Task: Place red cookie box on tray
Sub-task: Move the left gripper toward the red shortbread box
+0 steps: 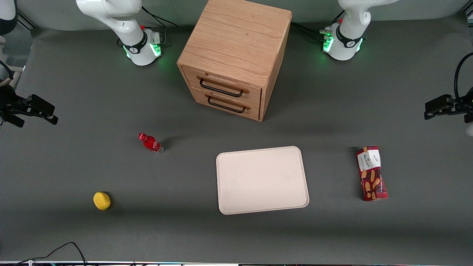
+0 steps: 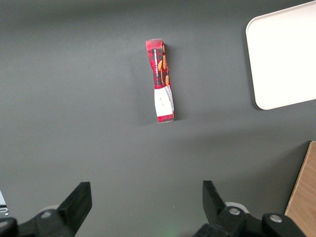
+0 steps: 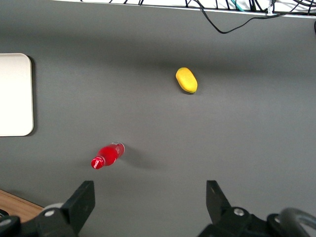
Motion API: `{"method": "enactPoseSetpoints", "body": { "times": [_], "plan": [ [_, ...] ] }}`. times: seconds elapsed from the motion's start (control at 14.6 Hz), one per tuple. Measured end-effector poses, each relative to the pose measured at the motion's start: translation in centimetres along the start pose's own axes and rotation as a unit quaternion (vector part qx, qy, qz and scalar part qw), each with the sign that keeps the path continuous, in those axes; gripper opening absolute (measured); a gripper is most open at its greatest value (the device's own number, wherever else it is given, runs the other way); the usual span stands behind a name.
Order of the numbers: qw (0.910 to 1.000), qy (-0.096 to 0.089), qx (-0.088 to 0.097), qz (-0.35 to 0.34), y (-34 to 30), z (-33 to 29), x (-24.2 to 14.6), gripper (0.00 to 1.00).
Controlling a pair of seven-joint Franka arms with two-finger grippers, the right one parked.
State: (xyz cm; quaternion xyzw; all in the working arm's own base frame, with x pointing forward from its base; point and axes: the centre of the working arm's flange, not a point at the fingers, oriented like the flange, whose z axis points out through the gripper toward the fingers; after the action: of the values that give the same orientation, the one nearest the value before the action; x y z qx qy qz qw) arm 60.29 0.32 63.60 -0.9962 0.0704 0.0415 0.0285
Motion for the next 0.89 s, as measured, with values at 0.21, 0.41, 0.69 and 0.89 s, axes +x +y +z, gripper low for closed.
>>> {"method": "enactPoseSetpoints", "body": {
  "times": [0.21, 0.41, 0.69, 0.89],
  "plan": [
    [0.9999, 0.001, -0.01, 0.002, 0.2, -0.2, -0.1, 1.0],
    [0.9998, 0.002, -0.018, 0.003, 0.1, -0.2, -0.1, 1.0],
    [0.9998, -0.004, -0.022, 0.002, -0.4, 0.9, 0.5, 1.0],
    [0.9996, 0.001, -0.027, 0.003, -0.9, 4.7, 3.5, 1.0]
  ]
}}
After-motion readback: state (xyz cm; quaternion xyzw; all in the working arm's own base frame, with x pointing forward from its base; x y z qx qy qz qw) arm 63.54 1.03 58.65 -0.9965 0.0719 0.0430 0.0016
